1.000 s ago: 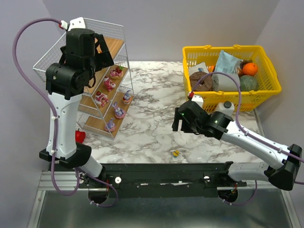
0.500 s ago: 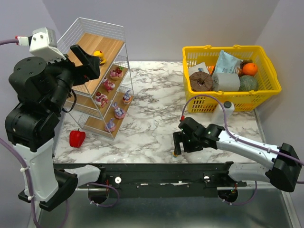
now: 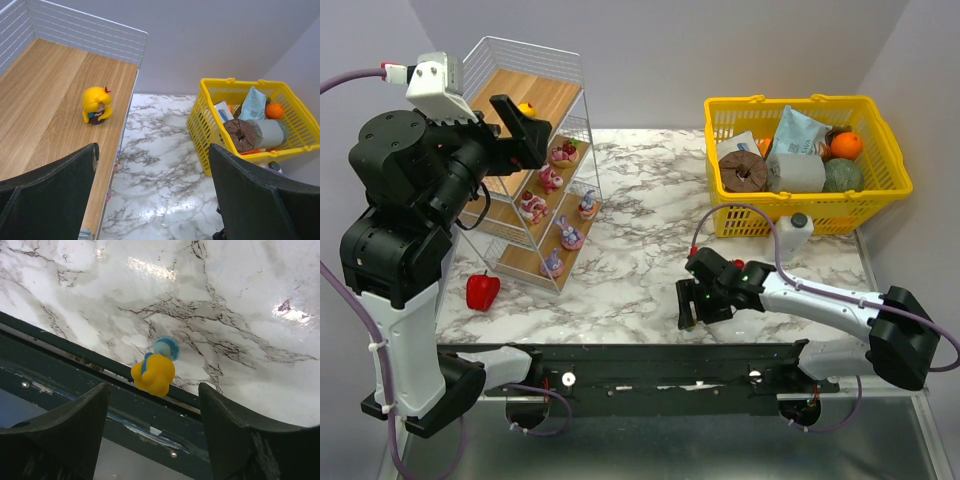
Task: Place and organize the plastic toys onto the shelf
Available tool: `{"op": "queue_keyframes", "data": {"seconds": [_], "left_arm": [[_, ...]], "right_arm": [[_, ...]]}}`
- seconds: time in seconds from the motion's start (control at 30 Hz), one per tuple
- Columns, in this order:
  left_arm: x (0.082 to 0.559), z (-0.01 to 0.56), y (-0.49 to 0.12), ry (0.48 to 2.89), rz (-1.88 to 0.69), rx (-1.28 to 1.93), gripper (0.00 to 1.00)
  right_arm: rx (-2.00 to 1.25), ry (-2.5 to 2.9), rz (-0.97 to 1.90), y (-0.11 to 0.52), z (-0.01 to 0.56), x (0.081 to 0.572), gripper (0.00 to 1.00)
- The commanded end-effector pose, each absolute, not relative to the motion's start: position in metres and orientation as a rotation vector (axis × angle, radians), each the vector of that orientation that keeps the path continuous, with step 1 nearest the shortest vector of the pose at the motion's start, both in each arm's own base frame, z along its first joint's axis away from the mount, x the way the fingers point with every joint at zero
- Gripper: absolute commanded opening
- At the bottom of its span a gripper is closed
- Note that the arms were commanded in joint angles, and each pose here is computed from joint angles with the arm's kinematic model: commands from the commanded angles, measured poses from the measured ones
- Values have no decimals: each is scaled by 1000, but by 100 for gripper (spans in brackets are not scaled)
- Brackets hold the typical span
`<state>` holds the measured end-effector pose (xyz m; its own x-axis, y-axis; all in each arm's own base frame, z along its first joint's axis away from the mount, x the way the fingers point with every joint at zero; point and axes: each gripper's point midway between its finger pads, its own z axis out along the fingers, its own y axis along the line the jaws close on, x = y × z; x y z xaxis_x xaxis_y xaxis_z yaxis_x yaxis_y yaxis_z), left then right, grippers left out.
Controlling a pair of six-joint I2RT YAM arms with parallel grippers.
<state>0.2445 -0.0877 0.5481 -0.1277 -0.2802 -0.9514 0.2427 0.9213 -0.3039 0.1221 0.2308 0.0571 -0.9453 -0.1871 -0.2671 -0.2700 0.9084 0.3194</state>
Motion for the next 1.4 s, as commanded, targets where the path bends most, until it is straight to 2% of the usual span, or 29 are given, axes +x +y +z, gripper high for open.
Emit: {"op": "queue_keyframes", "data": {"seconds": [0.0,0.17,0.47,0.7,0.8,1.0,1.03,1.2,1.37], "left_arm": [[231,565,-92,1581,-481,42,99],[225,570,-99,1569,-520,87,99],[221,568,-120,1570,-598,199,99],[219,560,-145,1542,-695,333,97],[213,555,-156,1523,-741,400,96],[217,528,-184,1572,-757,509,96],[203,524,-207,1571,-790,587,96],[210,487,-252,1671,-711,665,96],[209,460,-274,1711,-693,698,97]], "right_arm": [[-327,2820,549,244,59,129,75],[-304,2811,484,243,54,138,70],[-320,2791,467,248,49,146,52],[-457,2777,520,259,53,146,25],[-599,2752,561,268,57,146,20],[-860,2721,570,281,58,149,21],[-876,2721,557,286,57,154,21],[-922,2733,461,289,47,167,23],[-976,2750,412,291,34,172,27]]}}
